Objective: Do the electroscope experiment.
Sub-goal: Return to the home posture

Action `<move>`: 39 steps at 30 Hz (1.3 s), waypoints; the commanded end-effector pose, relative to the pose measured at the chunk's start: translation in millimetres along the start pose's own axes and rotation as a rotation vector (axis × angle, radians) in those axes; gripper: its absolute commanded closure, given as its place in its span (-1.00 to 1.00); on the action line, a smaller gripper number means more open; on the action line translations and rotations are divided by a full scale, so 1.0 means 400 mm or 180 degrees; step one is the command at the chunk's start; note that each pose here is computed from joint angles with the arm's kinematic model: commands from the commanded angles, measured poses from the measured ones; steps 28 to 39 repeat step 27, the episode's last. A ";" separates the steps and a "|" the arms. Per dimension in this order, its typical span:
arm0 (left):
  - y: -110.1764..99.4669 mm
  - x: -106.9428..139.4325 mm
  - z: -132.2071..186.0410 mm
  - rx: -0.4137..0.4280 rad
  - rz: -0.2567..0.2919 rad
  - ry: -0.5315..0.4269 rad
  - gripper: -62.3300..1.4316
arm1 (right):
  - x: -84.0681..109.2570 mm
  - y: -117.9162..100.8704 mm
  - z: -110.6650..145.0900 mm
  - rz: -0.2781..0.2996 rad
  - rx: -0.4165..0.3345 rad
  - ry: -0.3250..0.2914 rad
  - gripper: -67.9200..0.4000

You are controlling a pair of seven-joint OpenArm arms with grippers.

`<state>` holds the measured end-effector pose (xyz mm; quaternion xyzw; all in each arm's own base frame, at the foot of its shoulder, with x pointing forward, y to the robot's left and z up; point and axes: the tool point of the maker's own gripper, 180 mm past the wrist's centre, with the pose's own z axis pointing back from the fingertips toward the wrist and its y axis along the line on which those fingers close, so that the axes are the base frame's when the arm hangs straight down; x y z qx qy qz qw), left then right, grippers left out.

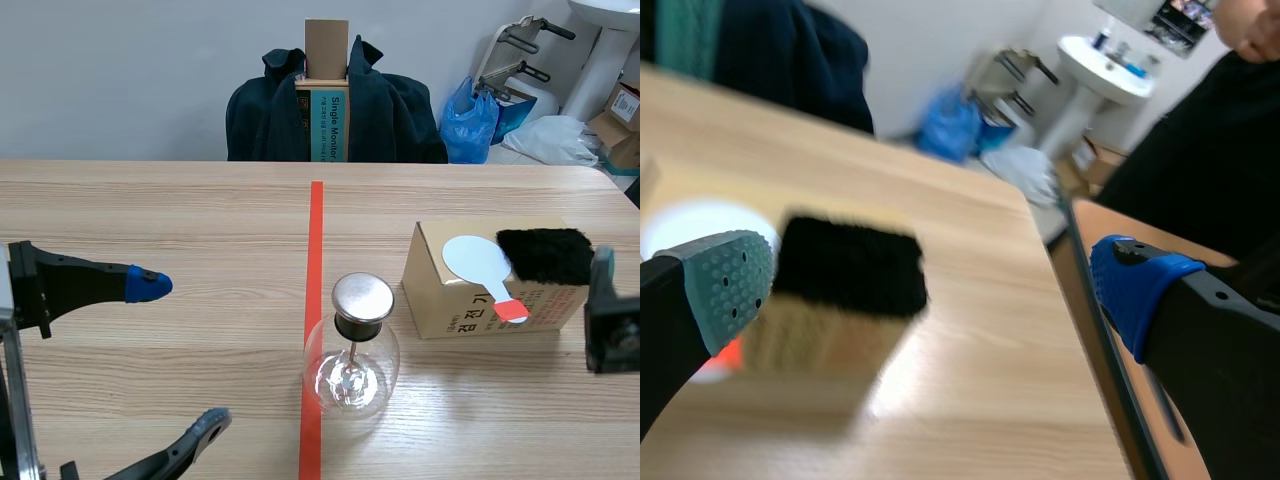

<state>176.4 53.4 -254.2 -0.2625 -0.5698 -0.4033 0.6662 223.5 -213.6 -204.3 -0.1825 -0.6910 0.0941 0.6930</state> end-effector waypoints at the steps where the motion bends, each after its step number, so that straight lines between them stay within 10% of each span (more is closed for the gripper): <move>1: 0.002 0.013 -0.001 0.0022 0.0043 -0.0076 -1.00 | 0.034 -0.013 -0.017 -0.0050 0.0054 -0.0152 -1.00; 8: 0.005 0.018 -0.001 0.0040 0.0093 -0.0111 -1.00 | 0.132 0.047 -0.024 -0.0129 0.0755 -0.0427 -1.00; 16: 0.006 0.018 -0.001 0.0047 0.0087 -0.0109 -1.00 | 0.115 0.096 -0.011 -0.0182 0.1103 -0.0290 -1.00; 22: 0.006 0.017 -0.001 0.0048 0.0087 -0.0108 -1.00 | 0.094 0.151 0.011 0.0108 0.1515 -0.0198 -1.00; 39: 0.006 0.017 -0.001 0.0048 0.0087 -0.0108 -1.00 | 0.099 0.152 0.011 0.0100 0.1518 -0.0233 -1.00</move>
